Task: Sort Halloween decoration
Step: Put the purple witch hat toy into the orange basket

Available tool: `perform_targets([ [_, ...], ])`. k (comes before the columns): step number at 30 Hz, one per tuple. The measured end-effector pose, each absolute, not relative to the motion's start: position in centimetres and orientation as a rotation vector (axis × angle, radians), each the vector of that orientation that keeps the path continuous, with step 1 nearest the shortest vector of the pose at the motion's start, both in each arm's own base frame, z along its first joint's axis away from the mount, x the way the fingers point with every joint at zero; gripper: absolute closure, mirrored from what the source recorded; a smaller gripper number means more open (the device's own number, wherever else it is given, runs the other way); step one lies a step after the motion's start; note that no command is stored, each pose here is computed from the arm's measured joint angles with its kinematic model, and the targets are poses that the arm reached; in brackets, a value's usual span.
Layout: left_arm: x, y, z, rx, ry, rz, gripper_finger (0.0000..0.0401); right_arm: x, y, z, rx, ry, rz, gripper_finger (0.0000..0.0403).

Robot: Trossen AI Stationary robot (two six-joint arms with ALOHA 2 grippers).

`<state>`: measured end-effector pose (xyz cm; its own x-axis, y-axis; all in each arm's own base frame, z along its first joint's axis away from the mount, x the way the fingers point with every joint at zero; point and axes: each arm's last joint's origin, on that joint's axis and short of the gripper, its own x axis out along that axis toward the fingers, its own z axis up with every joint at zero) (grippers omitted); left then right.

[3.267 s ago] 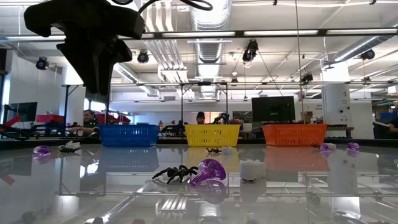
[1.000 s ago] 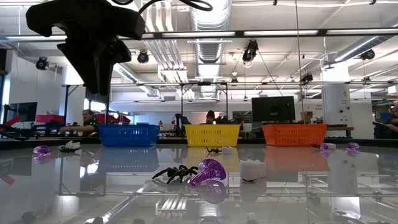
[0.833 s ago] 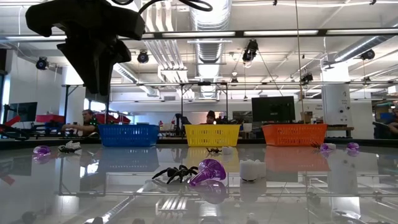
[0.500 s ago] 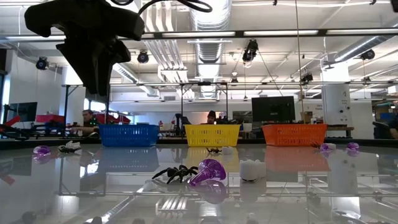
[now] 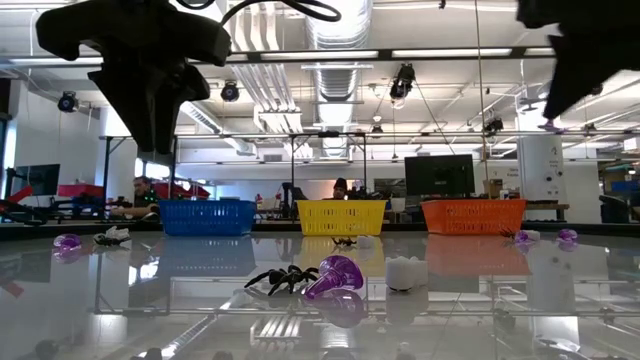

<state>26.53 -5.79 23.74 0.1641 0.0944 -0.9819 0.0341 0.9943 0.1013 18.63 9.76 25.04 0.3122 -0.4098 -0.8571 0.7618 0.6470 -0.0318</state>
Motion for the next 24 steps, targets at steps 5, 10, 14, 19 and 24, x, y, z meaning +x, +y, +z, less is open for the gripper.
perform_targets([
  [5, 26.5, -5.8, 23.7, 0.115, 1.407, 0.038, 0.0287, 18.9, 6.0, 26.5, 0.403, 0.958, -0.834, 0.0394],
  [10, 26.5, -5.8, 23.7, 0.118, 1.407, 0.036, 0.0287, 19.0, 2.1, 27.4, 0.379, 0.961, -0.889, 0.0394],
  [14, 26.5, -5.8, 23.7, 0.119, 1.410, 0.037, 0.0287, 18.9, -0.8, 27.8, 0.347, 0.976, -0.932, 0.0394],
  [19, 26.2, -5.7, 23.7, 0.123, 1.438, 0.043, 0.0287, 19.3, -4.4, 27.9, 0.327, 0.992, -0.935, 0.0394],
  [24, 26.0, -5.7, 23.7, 0.097, 1.457, 0.073, 0.0287, 20.0, -7.8, 27.6, 0.320, 0.995, -0.891, 0.0394],
])
